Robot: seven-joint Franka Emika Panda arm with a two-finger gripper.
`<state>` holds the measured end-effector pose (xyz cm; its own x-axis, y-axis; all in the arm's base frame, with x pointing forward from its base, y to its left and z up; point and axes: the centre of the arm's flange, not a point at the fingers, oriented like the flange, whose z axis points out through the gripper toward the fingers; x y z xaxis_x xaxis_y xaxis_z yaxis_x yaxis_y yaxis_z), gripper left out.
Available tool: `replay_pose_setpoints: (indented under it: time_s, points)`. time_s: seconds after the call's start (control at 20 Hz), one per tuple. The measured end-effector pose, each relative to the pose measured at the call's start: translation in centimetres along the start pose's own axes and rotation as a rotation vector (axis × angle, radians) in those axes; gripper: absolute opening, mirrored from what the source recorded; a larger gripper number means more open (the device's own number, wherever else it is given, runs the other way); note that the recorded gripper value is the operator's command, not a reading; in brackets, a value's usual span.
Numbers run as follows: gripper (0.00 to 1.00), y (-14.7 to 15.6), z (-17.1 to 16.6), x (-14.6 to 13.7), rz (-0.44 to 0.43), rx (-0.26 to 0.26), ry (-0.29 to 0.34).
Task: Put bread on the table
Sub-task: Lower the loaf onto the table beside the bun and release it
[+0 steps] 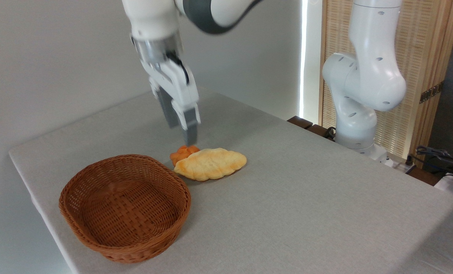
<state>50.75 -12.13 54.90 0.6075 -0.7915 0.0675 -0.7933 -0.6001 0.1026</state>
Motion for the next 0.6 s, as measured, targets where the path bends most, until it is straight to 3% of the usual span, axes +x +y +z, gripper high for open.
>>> replay_pose_setpoints:
  time_s: [0.2,0.6]
  points:
    - [1.00,-1.4,-2.5,-0.7,-0.009,0.074,0.001]
    - [1.00,-5.3,-3.5,-0.7,-0.122,0.106,0.015]
